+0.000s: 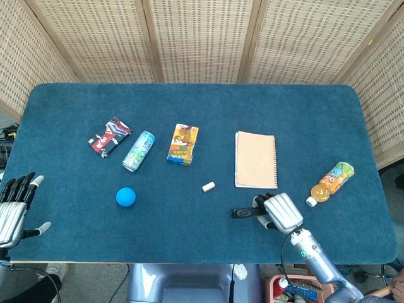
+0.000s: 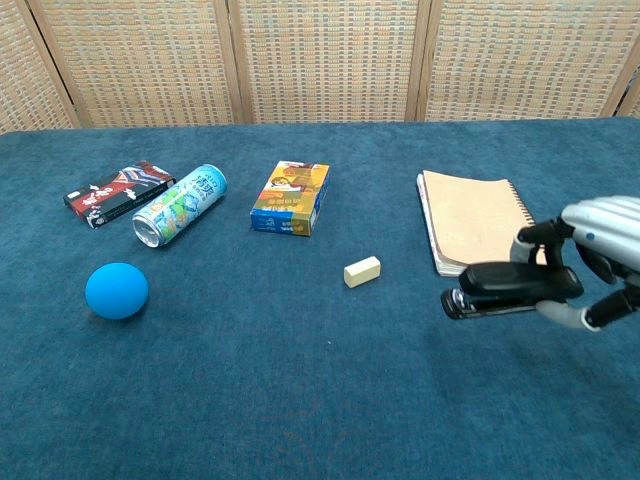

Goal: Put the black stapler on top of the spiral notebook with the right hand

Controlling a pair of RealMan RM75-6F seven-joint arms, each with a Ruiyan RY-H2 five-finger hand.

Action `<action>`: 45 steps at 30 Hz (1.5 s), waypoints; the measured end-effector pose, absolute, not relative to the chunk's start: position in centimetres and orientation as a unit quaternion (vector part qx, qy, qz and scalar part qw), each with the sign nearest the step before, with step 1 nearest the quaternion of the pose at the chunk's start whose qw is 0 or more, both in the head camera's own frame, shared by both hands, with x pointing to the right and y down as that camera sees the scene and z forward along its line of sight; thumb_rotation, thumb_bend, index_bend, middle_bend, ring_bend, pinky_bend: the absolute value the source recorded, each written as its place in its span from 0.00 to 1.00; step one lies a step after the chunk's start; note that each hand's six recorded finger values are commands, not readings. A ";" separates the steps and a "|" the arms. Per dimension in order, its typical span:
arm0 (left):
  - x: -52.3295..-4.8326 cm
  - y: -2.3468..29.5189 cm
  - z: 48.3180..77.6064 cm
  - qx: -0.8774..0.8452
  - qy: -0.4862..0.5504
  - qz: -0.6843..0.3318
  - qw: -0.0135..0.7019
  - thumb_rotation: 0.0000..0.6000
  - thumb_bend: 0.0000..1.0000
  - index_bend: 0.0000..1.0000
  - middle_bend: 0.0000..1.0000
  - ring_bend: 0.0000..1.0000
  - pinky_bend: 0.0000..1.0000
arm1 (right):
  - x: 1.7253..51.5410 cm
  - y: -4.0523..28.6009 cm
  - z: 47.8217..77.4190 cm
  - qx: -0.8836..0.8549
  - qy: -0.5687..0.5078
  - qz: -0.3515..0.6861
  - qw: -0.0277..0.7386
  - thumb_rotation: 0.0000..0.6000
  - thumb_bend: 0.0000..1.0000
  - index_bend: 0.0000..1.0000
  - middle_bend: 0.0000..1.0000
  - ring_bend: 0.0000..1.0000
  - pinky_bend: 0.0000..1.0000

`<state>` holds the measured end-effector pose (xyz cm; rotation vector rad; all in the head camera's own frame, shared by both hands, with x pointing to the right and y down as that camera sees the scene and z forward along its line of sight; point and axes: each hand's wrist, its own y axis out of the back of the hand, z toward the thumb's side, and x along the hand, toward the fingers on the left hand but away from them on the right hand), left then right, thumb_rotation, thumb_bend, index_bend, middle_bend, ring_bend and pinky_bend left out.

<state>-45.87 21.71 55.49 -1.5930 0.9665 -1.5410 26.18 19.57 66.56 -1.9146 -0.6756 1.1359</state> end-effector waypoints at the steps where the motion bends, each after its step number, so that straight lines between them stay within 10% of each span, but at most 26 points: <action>1: -45.9 21.7 55.5 -0.616 0.374 -0.596 0.353 1.00 0.03 0.00 0.00 0.00 0.00 | 26.0 18.9 66.3 -0.755 -0.271 0.445 0.399 1.00 0.47 0.58 0.61 0.49 0.70; 18: -46.9 20.9 56.2 -0.614 0.377 -0.610 0.330 1.00 0.03 0.00 0.00 0.00 0.00 | 24.4 6.4 70.5 -0.712 -0.313 0.519 0.354 1.00 0.47 0.58 0.61 0.49 0.70; 45: -47.7 20.0 57.0 -0.613 0.378 -0.621 0.308 1.00 0.03 0.00 0.00 0.00 0.00 | 24.6 3.4 76.5 -0.640 -0.319 0.619 0.324 1.00 0.46 0.58 0.61 0.49 0.70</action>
